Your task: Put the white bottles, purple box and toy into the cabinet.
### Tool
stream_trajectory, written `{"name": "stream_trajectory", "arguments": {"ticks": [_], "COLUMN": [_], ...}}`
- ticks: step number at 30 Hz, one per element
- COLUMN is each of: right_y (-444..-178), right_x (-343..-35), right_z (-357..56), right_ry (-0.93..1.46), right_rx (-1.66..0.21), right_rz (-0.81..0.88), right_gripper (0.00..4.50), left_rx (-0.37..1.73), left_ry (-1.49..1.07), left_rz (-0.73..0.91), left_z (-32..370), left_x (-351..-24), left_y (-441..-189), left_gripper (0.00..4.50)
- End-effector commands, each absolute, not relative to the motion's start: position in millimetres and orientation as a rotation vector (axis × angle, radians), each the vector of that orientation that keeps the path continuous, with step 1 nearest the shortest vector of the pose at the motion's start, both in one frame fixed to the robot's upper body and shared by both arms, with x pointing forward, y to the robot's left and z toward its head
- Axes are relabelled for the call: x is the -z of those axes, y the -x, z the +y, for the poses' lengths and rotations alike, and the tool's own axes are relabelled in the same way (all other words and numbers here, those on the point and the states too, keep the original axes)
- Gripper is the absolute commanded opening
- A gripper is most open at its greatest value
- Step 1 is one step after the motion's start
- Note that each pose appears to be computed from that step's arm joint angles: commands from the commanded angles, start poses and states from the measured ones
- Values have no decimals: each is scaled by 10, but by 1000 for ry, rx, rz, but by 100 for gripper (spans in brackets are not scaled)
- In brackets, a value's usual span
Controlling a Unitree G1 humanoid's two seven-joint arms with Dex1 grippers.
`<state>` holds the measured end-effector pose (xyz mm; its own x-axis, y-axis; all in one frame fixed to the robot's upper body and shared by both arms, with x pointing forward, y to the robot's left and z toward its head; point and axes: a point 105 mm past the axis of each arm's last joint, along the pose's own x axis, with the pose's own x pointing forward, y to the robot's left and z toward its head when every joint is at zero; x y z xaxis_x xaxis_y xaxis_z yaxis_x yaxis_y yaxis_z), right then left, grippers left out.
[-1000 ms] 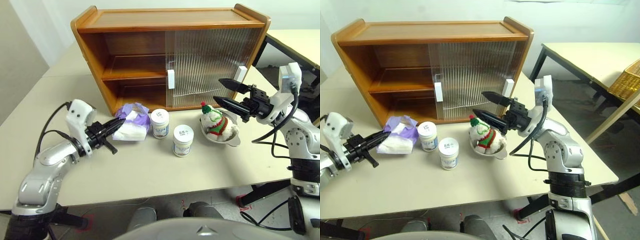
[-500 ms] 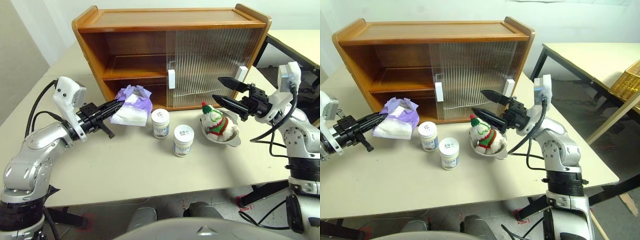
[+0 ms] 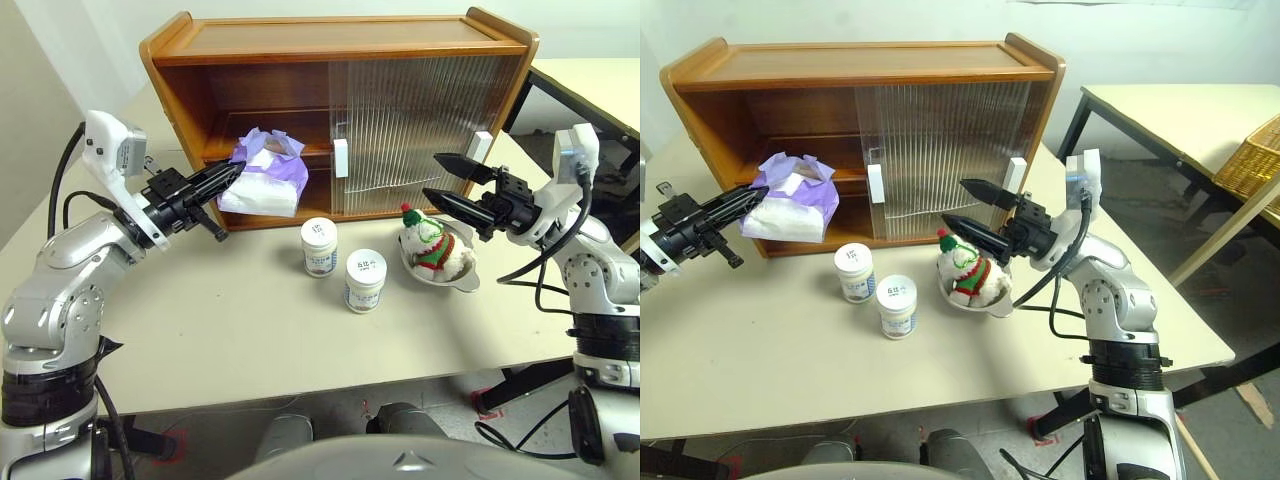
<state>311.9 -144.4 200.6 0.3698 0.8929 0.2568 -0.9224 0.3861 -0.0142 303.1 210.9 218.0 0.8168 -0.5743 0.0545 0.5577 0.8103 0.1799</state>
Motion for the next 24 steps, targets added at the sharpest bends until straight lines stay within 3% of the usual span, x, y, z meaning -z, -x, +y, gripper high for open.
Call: {"name": "stream_trajectory", "arguments": {"ticks": [1, 12, 24], "right_y": [-3128, -3122, -3126], "right_x": [-2026, -2021, -1990], "right_z": [-1412, -1433, -1439], "right_ry": [-123, -119, -123], "right_rx": [-1179, -1167, -1160], "right_rz": [-243, -241, -233], "right_gripper": [450, 450, 450], "left_rx": [562, 595, 665], "left_ry": [-159, -146, -116], "left_rz": [-149, -194, -272], "left_z": [2253, 2310, 2189], "left_x": [-2238, -2203, -2441], "left_y": [-3108, -3223, -3244], "left_gripper": [2, 2, 2]}}
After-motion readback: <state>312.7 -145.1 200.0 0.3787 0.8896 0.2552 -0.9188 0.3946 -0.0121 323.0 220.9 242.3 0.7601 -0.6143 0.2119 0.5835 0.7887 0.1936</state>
